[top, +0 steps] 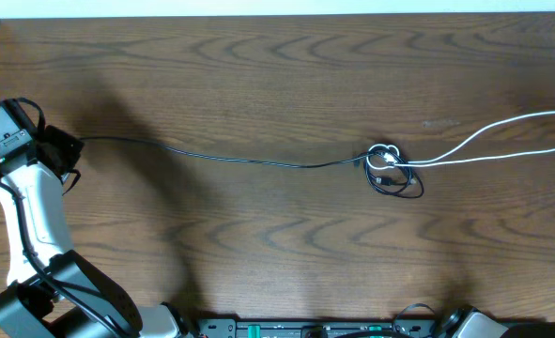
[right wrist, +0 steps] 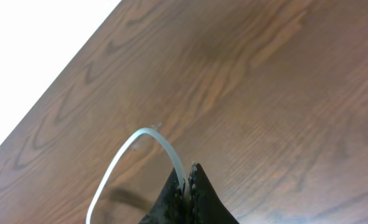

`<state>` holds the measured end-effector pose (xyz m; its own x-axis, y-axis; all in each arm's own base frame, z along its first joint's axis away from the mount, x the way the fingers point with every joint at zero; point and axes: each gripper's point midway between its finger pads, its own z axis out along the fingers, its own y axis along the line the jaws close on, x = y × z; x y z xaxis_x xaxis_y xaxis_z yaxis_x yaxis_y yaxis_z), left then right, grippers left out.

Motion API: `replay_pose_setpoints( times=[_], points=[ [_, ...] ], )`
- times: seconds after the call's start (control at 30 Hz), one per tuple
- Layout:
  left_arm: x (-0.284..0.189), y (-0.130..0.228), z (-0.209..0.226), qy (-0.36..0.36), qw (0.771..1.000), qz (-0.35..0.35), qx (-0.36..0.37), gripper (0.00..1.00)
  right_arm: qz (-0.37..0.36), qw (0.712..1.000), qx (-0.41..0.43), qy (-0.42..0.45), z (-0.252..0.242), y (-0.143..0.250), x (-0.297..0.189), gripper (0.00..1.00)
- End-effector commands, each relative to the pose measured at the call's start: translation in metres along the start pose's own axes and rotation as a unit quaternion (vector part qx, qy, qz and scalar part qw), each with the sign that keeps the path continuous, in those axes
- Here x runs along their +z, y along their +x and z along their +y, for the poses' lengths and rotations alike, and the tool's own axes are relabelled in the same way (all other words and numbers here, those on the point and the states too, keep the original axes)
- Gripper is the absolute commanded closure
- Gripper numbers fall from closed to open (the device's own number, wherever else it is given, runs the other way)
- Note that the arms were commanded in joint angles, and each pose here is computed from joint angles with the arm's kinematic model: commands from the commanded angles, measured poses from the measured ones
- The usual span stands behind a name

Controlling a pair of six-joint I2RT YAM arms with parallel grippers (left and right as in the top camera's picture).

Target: Untangle cables

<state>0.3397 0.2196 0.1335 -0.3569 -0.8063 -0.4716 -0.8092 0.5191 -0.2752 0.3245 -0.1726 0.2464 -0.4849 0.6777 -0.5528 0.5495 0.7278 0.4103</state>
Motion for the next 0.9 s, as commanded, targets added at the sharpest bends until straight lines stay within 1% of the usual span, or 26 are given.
replay_pose_setpoints(
  times=[0.0, 0.17, 0.37, 0.57, 0.8, 0.87],
  points=[
    [0.001, 0.010, -0.011, 0.030, 0.999, 0.023, -0.009, 0.92, -0.001, 0.999, -0.028, -0.033, 0.021, 0.002, -0.007, 0.99],
    [0.000, 0.028, -0.028, 0.037, 0.998, 0.043, 0.016, 0.92, 0.031, 0.995, -0.075, -0.065, 0.058, 0.025, 0.001, 0.99],
    [-0.003, 0.058, -0.065, 0.062, 0.994, 0.065, 0.067, 0.92, 0.073, 0.985, -0.123, -0.100, 0.099, 0.054, 0.015, 0.99],
    [-0.011, 0.091, -0.107, 0.096, 0.985, 0.078, 0.118, 0.92, 0.115, 0.969, -0.173, -0.135, 0.140, 0.091, 0.027, 0.99],
    [-0.024, 0.134, -0.145, 0.141, 0.970, 0.112, 0.163, 0.92, 0.141, 0.946, -0.231, -0.179, 0.188, 0.130, 0.037, 0.99],
    [-0.027, 0.144, -0.153, 0.149, 0.966, 0.116, 0.176, 0.92, 0.145, 0.945, -0.233, -0.180, 0.195, 0.136, 0.041, 0.99]
  ],
)
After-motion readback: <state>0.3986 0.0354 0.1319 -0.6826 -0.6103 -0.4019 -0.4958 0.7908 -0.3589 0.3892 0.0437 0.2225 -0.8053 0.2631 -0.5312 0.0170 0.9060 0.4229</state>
